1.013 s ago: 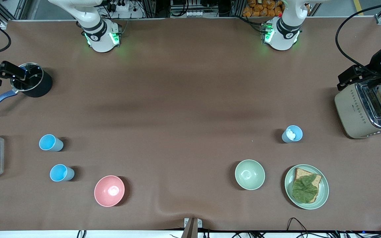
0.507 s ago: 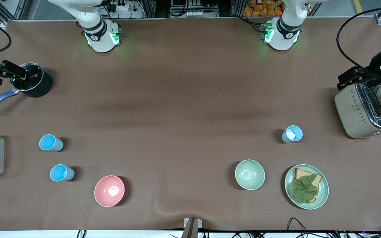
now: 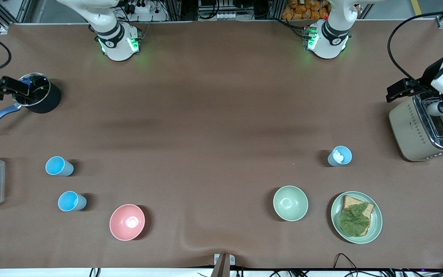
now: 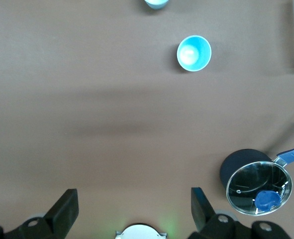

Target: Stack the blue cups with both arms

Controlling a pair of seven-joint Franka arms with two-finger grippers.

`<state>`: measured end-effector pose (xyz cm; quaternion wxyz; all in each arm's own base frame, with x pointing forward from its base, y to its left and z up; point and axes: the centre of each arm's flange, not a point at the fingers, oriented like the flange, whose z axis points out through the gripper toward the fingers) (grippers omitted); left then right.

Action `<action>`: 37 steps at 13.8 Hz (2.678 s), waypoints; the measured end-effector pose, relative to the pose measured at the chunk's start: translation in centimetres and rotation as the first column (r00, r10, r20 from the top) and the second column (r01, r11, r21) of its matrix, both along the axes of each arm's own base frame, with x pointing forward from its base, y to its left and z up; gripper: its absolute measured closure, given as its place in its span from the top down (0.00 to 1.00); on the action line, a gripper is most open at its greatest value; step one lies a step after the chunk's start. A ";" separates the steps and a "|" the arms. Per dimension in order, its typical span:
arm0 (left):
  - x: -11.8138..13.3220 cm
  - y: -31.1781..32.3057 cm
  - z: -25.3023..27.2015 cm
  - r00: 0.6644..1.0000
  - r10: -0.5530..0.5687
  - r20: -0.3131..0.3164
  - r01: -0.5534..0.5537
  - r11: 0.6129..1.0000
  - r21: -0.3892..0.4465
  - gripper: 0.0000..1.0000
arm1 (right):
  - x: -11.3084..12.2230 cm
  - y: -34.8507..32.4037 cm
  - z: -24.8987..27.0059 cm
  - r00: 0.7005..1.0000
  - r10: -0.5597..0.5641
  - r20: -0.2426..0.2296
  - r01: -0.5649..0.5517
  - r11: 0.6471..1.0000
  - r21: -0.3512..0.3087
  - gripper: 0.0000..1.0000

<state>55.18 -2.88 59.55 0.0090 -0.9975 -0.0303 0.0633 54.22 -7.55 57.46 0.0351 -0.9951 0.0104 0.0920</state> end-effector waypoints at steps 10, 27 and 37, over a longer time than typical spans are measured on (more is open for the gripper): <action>1.4 5.8 -17.1 0.998 0.047 0.030 -0.047 0.999 -0.009 1.00 | 6.8 -2.1 -20.4 0.984 0.033 -0.176 -0.027 0.999 0.035 1.00; 4.9 2.3 -31.5 0.996 0.013 0.086 -0.010 0.999 -0.041 1.00 | 10.7 -13.1 -33.0 0.892 0.451 0.031 -0.449 0.892 -0.039 1.00; 5.2 1.7 -36.4 0.997 0.010 0.080 -0.006 0.998 -0.056 0.51 | 11.2 -11.6 -34.5 0.905 0.418 0.075 -0.421 0.907 0.021 0.56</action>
